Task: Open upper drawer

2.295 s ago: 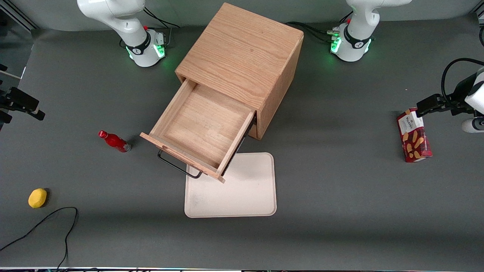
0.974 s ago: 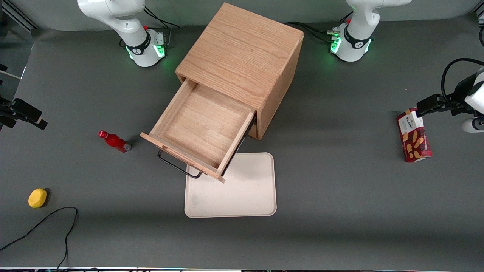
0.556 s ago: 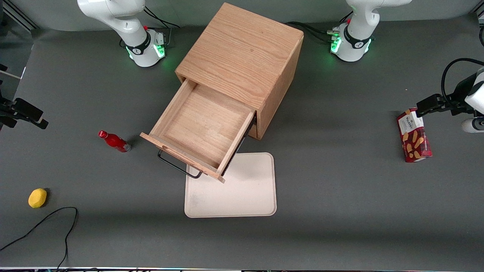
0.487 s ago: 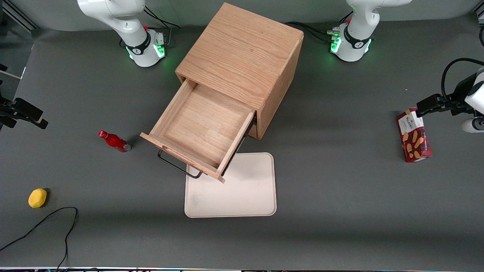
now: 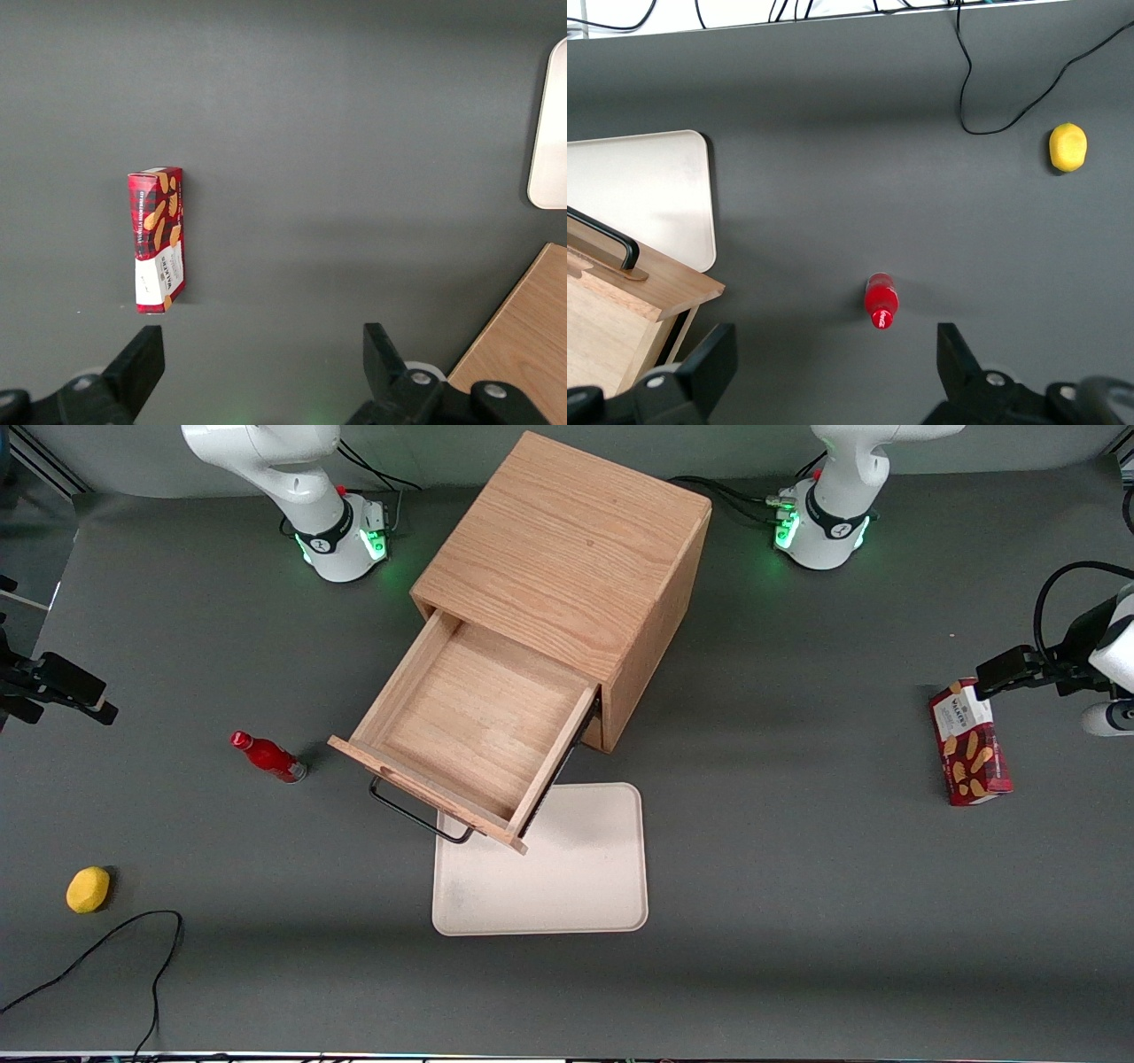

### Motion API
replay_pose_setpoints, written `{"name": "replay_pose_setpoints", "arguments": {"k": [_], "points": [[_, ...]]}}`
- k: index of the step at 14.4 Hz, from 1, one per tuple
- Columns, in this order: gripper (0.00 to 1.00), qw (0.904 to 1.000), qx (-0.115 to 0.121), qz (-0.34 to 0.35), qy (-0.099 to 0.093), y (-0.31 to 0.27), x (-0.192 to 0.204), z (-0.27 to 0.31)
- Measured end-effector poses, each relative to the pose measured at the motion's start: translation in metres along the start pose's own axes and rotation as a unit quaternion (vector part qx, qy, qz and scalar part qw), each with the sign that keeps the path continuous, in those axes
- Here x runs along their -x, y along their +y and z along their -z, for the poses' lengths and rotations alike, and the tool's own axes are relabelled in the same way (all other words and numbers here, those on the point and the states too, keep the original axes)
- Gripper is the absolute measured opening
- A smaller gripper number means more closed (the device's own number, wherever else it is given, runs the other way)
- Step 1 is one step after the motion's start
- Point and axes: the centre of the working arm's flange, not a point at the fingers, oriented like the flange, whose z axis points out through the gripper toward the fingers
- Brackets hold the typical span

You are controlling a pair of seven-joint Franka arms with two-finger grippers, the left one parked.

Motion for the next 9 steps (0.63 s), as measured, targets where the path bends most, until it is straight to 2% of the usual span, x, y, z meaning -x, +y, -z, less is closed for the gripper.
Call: {"name": "replay_pose_setpoints", "arguments": {"k": [9], "points": [[1.00,0.9995,0.000,0.001,-0.033,0.0000,0.0073,-0.0054]]}}
